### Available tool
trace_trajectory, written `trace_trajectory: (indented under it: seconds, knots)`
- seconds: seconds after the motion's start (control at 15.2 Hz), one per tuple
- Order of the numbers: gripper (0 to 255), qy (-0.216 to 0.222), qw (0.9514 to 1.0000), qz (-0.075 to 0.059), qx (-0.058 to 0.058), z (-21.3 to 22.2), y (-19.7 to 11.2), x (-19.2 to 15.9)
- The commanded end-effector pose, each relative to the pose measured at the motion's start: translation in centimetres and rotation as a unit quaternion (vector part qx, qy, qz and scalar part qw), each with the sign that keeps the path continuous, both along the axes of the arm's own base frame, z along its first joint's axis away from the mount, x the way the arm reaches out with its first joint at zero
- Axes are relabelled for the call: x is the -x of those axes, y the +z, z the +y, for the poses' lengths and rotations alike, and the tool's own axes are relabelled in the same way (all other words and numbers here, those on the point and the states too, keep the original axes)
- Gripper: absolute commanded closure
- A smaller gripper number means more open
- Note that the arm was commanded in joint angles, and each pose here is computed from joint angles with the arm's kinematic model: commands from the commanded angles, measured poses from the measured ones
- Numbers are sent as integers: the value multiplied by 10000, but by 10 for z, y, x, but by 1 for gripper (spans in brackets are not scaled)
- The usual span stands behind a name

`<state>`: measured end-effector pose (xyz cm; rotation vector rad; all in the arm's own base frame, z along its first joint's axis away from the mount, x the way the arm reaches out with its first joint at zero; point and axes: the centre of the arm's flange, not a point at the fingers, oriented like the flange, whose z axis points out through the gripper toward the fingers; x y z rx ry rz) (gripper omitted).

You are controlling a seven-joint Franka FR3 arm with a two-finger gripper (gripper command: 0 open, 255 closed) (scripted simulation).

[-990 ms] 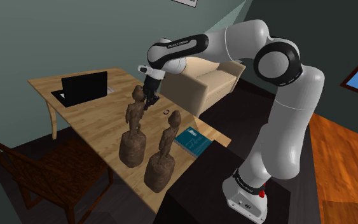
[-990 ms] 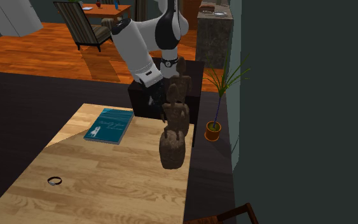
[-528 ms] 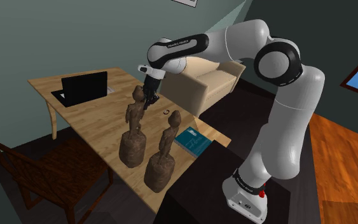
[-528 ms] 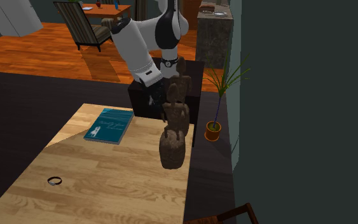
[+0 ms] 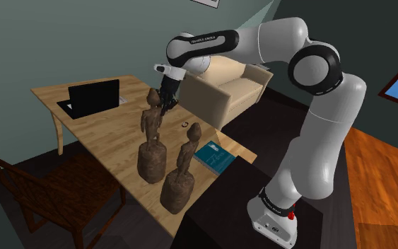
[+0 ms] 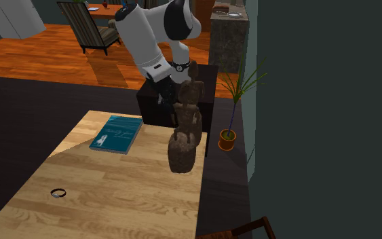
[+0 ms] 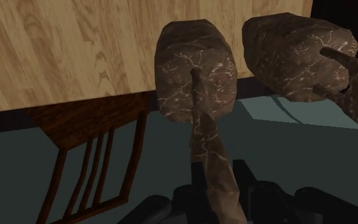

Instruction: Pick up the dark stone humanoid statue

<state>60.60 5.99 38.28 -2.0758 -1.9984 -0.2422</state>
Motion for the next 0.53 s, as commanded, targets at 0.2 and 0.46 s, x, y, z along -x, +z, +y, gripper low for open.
trace_trajectory:
  seconds: [0.2, 0.46]
  knots:
    - [255, -2, 10000, -19, -5, -1, 30, 0]
    - [255, -2, 10000, -19, -5, -1, 41, 0]
